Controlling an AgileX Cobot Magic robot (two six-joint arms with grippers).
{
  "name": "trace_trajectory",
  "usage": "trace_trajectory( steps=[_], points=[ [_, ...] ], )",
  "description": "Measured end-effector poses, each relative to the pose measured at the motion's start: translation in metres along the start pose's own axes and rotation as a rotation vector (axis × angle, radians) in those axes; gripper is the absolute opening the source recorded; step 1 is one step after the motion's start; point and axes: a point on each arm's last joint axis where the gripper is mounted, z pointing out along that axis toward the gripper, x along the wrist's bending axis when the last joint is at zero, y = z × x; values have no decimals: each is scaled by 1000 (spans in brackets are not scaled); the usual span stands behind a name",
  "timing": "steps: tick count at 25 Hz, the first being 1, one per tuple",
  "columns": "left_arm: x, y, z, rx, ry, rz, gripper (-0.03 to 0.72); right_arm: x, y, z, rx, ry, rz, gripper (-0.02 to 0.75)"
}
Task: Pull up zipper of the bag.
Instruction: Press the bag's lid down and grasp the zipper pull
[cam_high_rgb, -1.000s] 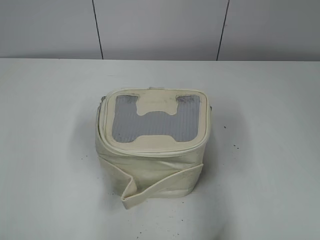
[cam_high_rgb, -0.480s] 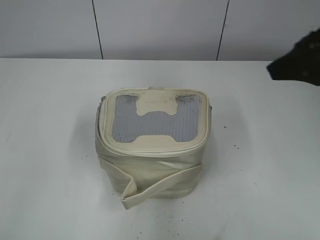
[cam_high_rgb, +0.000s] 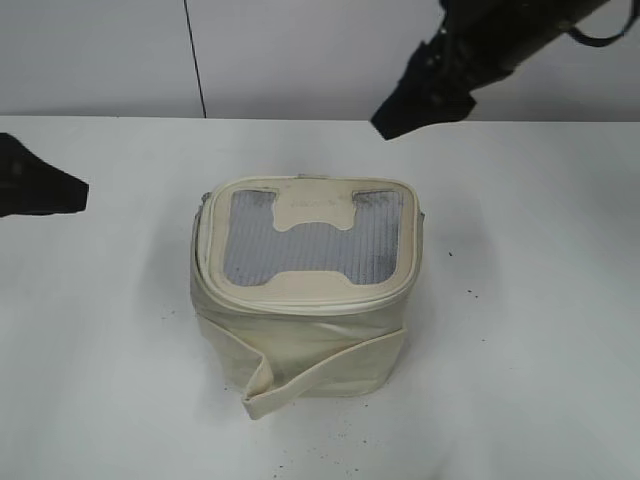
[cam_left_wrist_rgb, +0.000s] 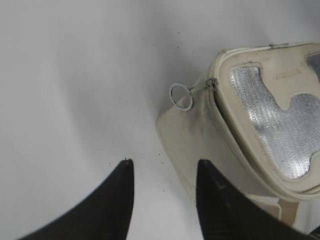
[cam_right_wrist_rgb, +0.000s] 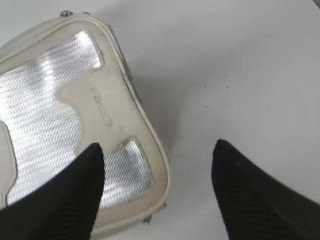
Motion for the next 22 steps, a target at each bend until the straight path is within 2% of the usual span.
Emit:
trace_trajectory(
  steps=[6,10,17,22],
  points=[
    [7,22,22,97,-95,14,351,8,41,59,52,169,-109,500],
    [8,30,41,154,-127,32,353,14,58,95,80,249,-158,500],
    [-1,48,67,217,-151,148,354,10,57,134,130,310,-145,497],
    [1,53,80,260,-148,195,354,8,45,149,193,332,-122,438]
  ],
)
